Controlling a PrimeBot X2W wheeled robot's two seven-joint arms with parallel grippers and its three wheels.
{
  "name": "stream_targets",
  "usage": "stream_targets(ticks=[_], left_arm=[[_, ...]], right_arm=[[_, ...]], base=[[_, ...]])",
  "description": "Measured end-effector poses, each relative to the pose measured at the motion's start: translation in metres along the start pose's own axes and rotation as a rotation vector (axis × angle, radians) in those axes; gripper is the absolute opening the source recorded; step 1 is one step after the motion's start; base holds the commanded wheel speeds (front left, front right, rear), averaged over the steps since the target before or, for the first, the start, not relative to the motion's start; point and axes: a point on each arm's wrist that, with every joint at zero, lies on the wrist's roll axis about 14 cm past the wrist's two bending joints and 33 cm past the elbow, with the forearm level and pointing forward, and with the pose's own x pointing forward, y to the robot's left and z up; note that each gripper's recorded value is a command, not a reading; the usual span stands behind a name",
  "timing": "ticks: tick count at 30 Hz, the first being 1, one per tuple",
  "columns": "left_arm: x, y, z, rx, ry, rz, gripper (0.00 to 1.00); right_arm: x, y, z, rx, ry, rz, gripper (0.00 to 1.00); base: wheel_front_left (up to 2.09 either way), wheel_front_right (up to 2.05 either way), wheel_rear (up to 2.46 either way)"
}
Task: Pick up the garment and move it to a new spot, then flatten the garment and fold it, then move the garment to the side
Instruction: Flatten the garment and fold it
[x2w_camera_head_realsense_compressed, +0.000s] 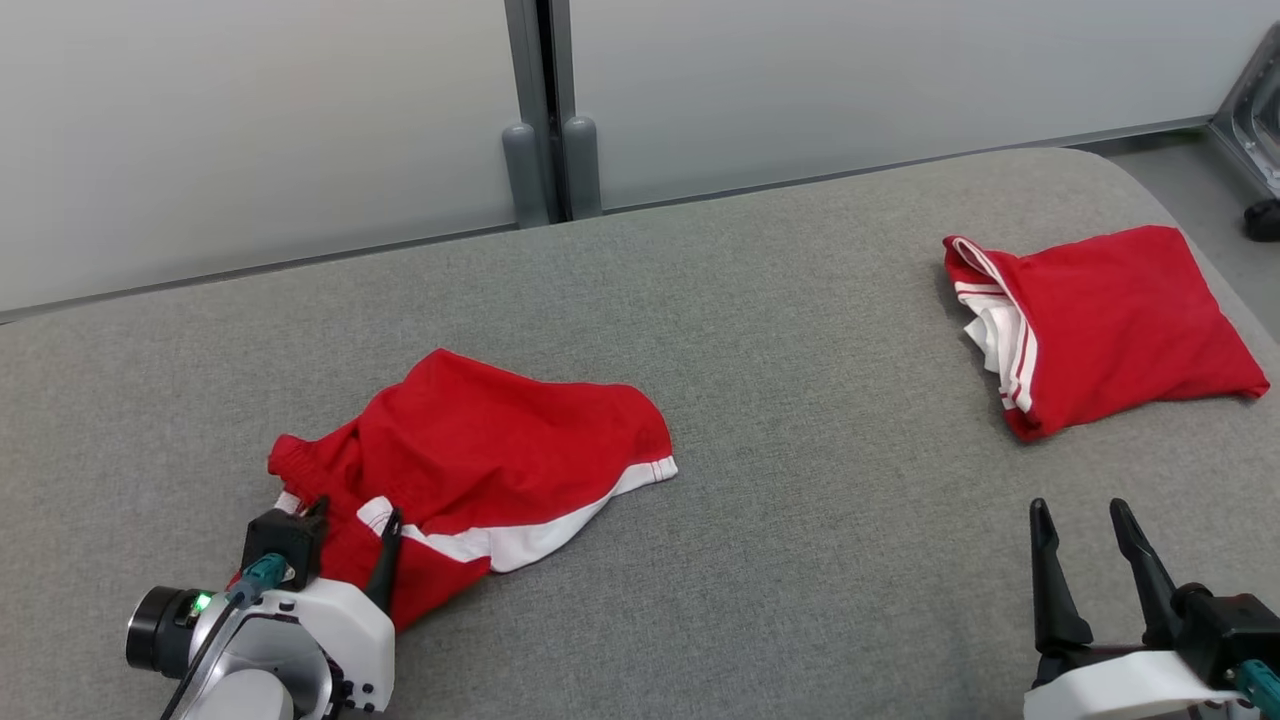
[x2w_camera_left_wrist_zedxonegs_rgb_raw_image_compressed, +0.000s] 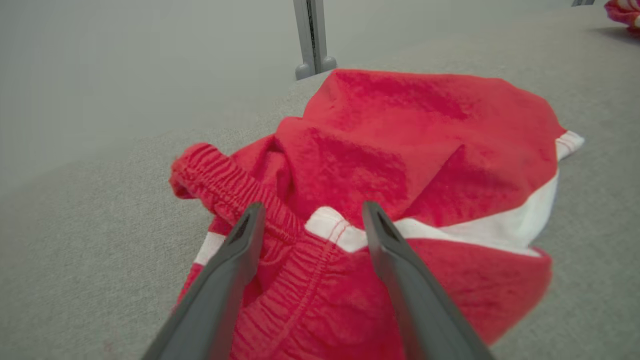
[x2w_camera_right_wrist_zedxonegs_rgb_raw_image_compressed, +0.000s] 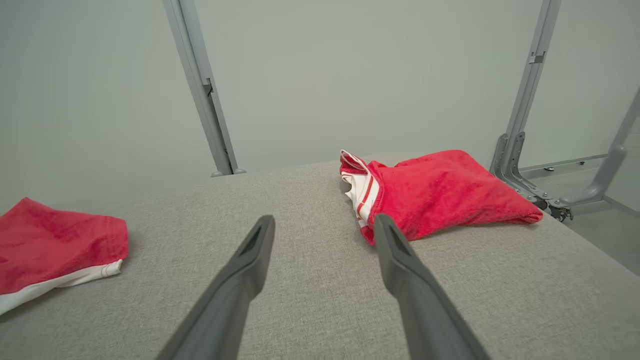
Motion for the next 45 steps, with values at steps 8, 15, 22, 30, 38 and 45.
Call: stream_targets(ticks=[8,15,22,30,38,45], left_arm=[[-0.007,0.001,-0.031,-0.018,0.1,-0.008,1.0],[-0.016,-0.005,-0.047,-0.031,0.174,-0.033,0.73],[-0.03,-0.028,-0.052,-0.04,0.215,-0.112,0.0],[-0.054,-0.037,0.0,-0.151,-0.034,-0.1,0.09],[-0.111,-0.001,-0.033,-0.384,-0.057,0.11,0.16],[-0.131,0.014,-0.063,-0.491,-0.032,0.217,1.0]], right_arm=[[0.005,-0.003,-0.006,0.003,0.019,-0.008,1.0],[0.011,0.006,-0.003,0.005,0.01,0.017,1.0],[0.004,0.008,0.0,0.003,0.0,0.027,1.0],[-0.01,-0.005,0.0,0.004,-0.003,-0.013,1.0],[-0.006,0.009,-0.001,0.002,-0.002,0.034,1.0],[0.003,0.029,-0.001,0.0,-0.001,0.1,1.0]], base=[[0.0,0.0,0.0],[0.0,0.0,0.0],[0.0,0.0,0.0],[0.0,0.0,0.0],[0.0,0.0,0.0],[0.0,0.0,0.0]])
